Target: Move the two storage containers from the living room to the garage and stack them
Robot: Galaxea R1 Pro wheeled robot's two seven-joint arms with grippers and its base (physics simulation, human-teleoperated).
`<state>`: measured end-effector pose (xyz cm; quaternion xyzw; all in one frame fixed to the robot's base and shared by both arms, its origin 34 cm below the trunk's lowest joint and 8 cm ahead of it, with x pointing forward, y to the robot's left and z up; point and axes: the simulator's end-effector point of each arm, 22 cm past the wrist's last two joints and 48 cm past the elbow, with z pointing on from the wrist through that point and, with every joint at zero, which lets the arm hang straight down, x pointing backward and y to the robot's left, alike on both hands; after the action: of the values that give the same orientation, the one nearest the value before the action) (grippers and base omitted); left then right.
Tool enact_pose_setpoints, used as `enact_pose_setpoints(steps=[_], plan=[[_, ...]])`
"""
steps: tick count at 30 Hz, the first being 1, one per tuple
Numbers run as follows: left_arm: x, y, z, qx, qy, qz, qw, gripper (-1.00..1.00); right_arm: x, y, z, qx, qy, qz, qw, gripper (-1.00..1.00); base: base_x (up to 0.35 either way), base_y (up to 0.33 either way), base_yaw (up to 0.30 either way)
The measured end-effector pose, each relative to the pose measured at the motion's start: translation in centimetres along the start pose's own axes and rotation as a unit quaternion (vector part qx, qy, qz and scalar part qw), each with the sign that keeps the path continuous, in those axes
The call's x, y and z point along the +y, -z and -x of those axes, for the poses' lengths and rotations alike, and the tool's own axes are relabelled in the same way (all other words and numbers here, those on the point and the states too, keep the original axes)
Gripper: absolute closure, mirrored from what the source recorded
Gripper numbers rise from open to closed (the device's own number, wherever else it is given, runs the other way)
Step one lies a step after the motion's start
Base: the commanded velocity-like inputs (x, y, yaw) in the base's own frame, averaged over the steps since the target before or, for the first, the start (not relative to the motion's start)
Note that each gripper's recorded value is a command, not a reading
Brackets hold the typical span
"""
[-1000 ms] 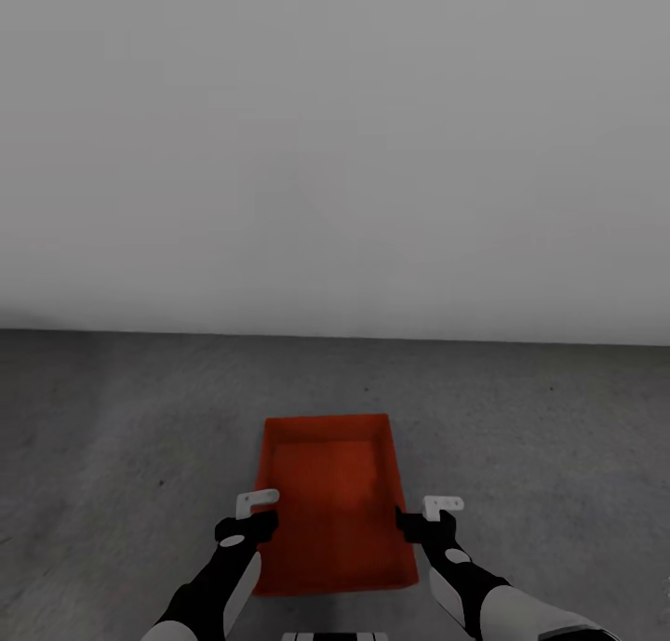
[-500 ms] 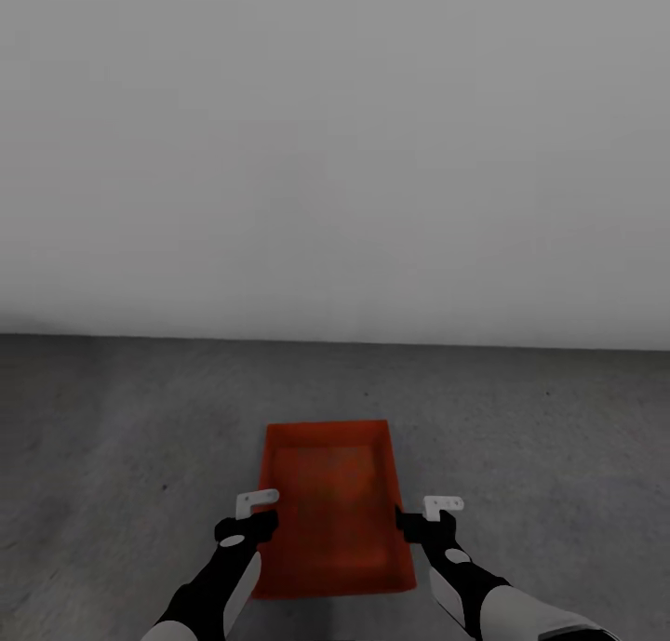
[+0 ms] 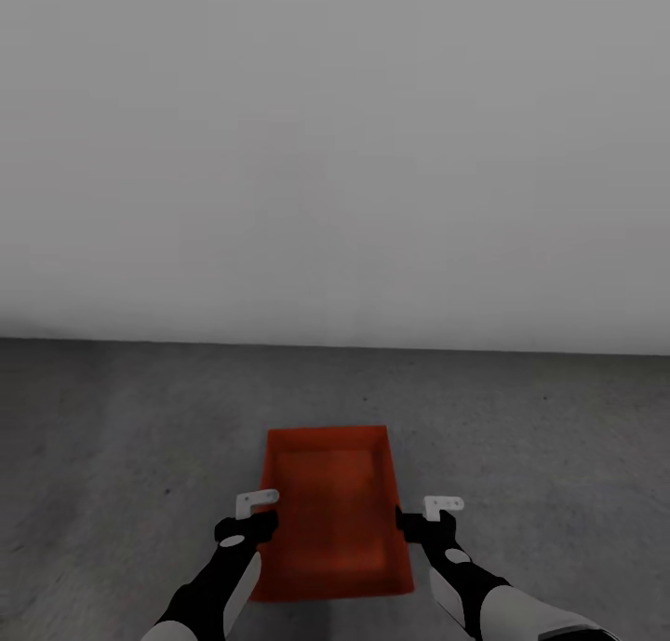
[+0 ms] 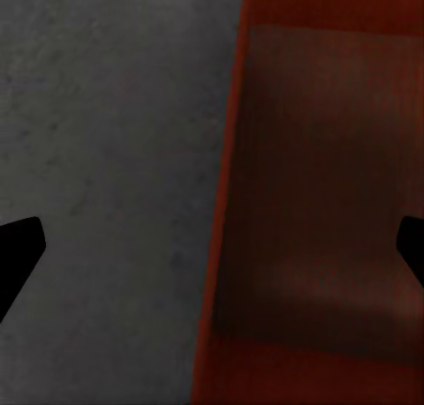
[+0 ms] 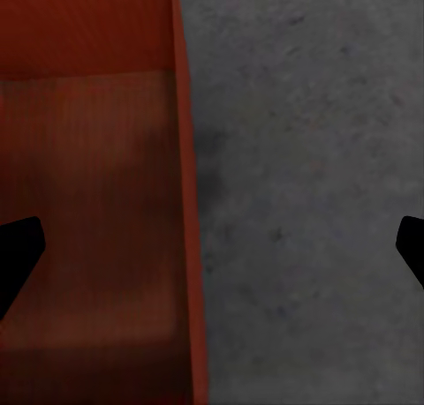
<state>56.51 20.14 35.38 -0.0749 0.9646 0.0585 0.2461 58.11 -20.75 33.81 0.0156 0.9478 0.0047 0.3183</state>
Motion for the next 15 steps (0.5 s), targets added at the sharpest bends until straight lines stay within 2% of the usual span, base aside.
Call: enact_pose_setpoints(steps=[15], plan=[[0.1, 2.4, 1.8, 0.002, 0.000, -0.001, 1.0000, -1.00, 0.1, 2.1, 2.2, 0.000, 0.000, 0.000, 1.0000, -1.00, 0.000, 0.000, 0.000]])
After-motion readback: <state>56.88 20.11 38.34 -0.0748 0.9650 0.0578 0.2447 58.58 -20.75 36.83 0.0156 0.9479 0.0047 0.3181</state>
